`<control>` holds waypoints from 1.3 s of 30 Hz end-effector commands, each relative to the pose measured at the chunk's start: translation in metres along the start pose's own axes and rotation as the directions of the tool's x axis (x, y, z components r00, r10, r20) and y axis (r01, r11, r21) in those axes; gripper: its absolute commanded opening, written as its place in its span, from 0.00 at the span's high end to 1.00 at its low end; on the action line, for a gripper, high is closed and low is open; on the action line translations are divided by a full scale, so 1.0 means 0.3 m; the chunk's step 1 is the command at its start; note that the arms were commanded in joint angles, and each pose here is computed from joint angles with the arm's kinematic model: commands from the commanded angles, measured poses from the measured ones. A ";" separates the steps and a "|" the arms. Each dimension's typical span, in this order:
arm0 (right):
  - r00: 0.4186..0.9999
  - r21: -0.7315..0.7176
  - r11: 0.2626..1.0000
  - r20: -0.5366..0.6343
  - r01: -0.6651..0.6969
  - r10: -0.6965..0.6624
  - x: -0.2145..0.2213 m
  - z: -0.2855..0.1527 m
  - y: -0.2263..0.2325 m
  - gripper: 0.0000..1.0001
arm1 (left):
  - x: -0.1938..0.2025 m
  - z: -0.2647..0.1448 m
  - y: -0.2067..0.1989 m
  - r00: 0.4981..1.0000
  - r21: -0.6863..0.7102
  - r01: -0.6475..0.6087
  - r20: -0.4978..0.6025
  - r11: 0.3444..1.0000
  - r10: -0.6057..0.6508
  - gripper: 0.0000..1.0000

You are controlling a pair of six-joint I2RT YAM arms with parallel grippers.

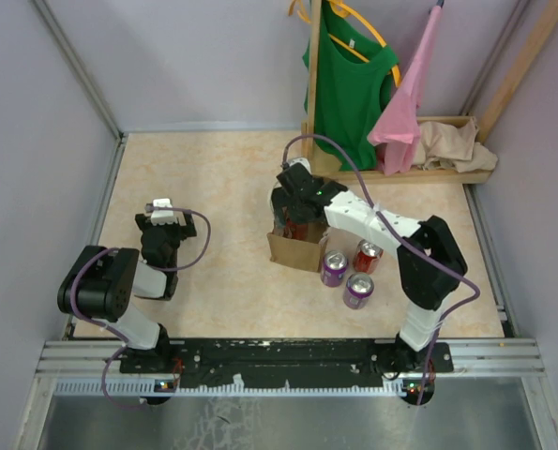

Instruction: Take the beverage out of the canvas bag

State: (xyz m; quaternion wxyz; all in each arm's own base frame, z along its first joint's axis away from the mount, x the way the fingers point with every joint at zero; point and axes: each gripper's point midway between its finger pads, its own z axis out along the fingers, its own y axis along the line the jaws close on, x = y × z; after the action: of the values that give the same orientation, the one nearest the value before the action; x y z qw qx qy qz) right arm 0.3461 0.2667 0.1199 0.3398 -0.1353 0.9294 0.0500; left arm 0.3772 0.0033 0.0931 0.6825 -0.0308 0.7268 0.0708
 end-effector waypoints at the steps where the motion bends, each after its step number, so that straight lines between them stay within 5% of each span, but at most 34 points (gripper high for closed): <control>1: 0.999 -0.002 0.999 0.021 -0.043 0.043 -0.020 0.045 -0.005 0.08 | -0.014 0.000 0.003 1.000 -0.007 0.016 0.023 1.000 -0.016 0.00; 11: 0.999 0.017 0.999 0.019 -0.046 0.046 -0.017 0.088 -0.012 0.29 | -0.014 0.000 0.003 1.000 -0.007 0.017 0.023 1.000 -0.017 0.00; 13: 0.999 0.018 0.999 0.016 -0.044 0.044 -0.015 0.093 -0.012 0.41 | -0.014 0.000 0.004 1.000 -0.007 0.017 0.023 1.000 -0.017 0.00; 18: 0.999 0.036 0.998 0.007 -0.042 0.042 -0.007 0.092 -0.023 0.96 | -0.013 0.000 0.003 1.000 -0.007 0.016 0.022 1.000 -0.016 0.00; 19: 0.999 0.042 0.998 0.007 -0.042 0.042 -0.008 0.087 -0.028 1.00 | -0.014 -0.001 0.002 1.000 -0.006 0.016 0.023 1.000 -0.016 0.00; 27: 0.990 0.022 1.000 0.143 -0.015 0.012 -0.162 -0.089 -0.049 1.00 | -0.014 0.000 0.003 1.000 -0.007 0.017 0.023 1.000 -0.017 0.00; 39: 0.899 -0.025 0.999 0.438 0.029 -0.015 -0.375 -0.592 -0.011 1.00 | -0.014 -0.001 0.002 1.000 -0.006 0.017 0.023 1.000 -0.017 0.00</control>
State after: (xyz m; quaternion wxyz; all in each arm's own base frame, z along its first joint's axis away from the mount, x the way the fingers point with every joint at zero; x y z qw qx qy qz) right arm 0.3330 0.2512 0.2281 0.4364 -0.1499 0.8858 0.0498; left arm 0.3772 0.0032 0.0931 0.6825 -0.0310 0.7268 0.0707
